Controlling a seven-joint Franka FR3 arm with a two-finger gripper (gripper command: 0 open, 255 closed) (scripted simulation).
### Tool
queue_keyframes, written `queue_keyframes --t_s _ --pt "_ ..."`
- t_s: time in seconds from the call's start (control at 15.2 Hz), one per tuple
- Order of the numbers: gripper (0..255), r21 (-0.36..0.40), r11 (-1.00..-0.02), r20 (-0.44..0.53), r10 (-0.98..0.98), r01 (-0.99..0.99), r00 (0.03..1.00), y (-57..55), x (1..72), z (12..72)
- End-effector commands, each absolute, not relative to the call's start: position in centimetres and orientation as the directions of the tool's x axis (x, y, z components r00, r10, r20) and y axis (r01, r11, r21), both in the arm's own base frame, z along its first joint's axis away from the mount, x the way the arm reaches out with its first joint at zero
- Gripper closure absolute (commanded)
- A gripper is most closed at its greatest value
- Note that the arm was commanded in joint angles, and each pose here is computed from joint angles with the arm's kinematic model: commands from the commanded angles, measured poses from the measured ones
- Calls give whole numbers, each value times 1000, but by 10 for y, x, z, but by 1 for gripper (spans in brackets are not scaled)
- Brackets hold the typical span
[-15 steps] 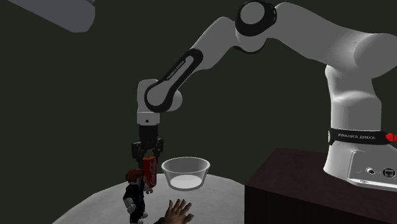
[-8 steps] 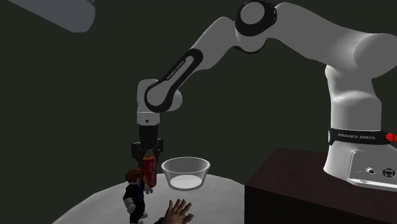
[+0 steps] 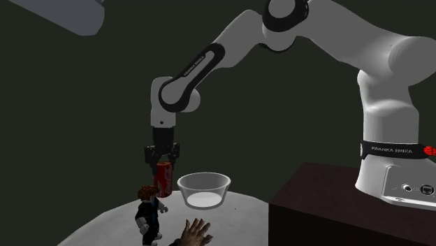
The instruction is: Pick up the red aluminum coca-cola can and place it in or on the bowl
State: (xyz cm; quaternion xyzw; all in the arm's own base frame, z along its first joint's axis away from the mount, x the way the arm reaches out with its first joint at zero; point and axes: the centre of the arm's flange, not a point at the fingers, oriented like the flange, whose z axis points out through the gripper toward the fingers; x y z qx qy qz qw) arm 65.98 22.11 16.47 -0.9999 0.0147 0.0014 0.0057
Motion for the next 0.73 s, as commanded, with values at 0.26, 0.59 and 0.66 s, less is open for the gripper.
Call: queue_keyframes --t_s 0.26,0.59,0.66 --pt "255 -12 -1000 -3 -29 -29 1000 222 660 197" --pt "255 -12 -1000 -3 -29 -29 1000 222 660 224" --pt "255 -12 -1000 -3 -29 -29 1000 222 660 229"
